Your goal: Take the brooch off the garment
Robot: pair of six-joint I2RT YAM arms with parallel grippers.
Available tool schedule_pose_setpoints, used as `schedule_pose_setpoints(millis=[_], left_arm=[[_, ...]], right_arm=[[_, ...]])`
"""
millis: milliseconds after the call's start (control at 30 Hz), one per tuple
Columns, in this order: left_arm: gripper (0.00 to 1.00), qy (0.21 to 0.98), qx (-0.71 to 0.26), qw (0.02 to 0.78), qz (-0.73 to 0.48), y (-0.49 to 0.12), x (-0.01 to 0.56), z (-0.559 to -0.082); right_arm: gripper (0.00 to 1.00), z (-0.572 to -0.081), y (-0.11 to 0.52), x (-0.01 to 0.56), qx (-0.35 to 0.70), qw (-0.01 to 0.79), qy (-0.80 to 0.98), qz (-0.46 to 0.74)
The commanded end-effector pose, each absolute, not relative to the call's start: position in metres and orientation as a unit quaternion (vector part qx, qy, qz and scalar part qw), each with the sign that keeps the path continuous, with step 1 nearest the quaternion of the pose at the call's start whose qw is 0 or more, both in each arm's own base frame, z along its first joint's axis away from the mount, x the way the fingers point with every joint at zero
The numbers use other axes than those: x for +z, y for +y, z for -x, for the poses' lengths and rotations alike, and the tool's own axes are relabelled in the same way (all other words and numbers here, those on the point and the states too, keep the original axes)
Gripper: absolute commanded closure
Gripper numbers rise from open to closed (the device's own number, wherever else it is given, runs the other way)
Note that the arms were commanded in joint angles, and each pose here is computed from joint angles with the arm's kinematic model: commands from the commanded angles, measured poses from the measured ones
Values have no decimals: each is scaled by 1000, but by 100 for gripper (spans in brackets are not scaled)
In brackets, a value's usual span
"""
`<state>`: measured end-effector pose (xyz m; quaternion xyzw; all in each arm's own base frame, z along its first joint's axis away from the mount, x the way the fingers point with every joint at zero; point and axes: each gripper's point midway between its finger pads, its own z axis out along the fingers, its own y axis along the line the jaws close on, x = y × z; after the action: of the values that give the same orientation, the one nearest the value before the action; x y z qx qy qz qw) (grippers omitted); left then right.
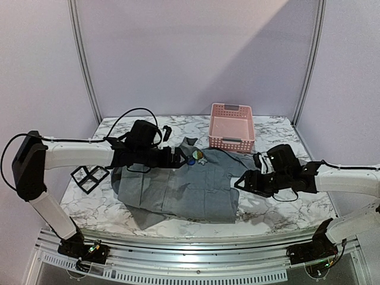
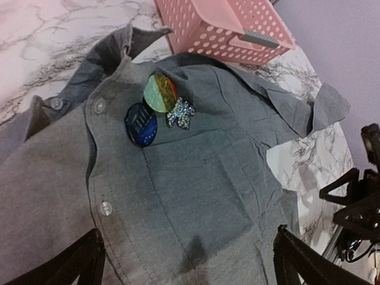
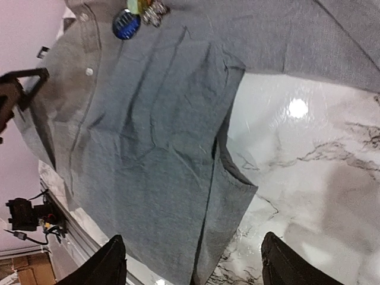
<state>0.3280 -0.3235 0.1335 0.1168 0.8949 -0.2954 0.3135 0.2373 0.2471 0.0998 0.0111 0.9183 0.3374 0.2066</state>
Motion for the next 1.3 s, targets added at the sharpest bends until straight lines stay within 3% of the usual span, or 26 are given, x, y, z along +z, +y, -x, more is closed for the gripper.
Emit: schedule_pose_setpoints(millis=[0, 533, 1000, 1267], left_arm=[[1, 883, -327, 315, -115, -346, 138, -337], [1, 884, -320, 318, -123, -339, 129, -332], [1, 883, -315, 327, -124, -334, 133, -333], [1, 881, -316, 332, -119, -334, 135, -338]], right_arm=[[25, -230, 253, 79, 291, 173, 940, -30], [37, -230, 267, 58, 181, 170, 969, -5], [49, -228, 284, 44, 155, 155, 976, 14], [66, -223, 285, 40, 145, 149, 978, 17]])
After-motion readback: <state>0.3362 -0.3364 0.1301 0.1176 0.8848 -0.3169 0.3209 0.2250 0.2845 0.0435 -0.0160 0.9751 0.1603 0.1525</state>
